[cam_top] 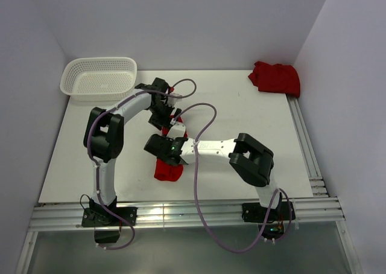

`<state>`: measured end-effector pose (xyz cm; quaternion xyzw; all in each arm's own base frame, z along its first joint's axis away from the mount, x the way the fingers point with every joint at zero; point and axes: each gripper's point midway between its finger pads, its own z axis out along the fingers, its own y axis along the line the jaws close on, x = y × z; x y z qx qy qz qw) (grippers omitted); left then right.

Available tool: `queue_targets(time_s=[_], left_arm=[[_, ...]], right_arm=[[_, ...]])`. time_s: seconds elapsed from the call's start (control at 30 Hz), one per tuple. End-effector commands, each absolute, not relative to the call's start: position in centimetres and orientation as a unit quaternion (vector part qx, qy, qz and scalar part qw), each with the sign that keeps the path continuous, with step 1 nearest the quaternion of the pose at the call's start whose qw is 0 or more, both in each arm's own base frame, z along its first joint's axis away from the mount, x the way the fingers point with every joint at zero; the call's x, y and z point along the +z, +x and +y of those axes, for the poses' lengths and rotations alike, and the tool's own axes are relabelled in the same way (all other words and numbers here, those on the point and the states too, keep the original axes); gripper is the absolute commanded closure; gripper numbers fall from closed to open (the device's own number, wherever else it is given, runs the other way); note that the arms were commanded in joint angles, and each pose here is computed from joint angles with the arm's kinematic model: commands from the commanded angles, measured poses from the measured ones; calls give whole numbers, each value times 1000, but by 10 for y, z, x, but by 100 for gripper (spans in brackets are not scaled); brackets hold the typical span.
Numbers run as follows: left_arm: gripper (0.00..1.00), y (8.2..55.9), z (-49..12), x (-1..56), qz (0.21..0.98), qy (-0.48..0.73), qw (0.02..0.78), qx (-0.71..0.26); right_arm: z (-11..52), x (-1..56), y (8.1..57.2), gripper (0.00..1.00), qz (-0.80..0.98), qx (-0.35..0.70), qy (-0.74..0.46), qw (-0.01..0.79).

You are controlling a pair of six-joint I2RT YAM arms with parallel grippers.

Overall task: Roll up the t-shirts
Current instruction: Roll the tshirt

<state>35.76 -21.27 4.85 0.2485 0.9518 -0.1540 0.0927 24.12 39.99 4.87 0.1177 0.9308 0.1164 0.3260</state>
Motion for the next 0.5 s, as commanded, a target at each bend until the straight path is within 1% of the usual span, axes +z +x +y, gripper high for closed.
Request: queue_targets(time_s=[0.0, 0.07, 0.2, 0.37, 0.47], left_arm=[[20, 361, -238, 91, 923, 278, 123, -236], [20, 357, -243, 105, 911, 281, 124, -276], [20, 361, -234, 113, 904, 273, 131, -303], [20, 369, -214, 100, 900, 259, 125, -329], [20, 363, -213, 89, 888, 270, 115, -354]], right_arm=[[374, 11, 218, 61, 950, 70, 109, 283], [367, 4, 215, 61, 952, 67, 114, 275], [362, -2, 212, 61, 952, 78, 122, 269], [352, -9, 207, 61, 953, 96, 128, 257], [351, -13, 206, 61, 952, 112, 131, 252]])
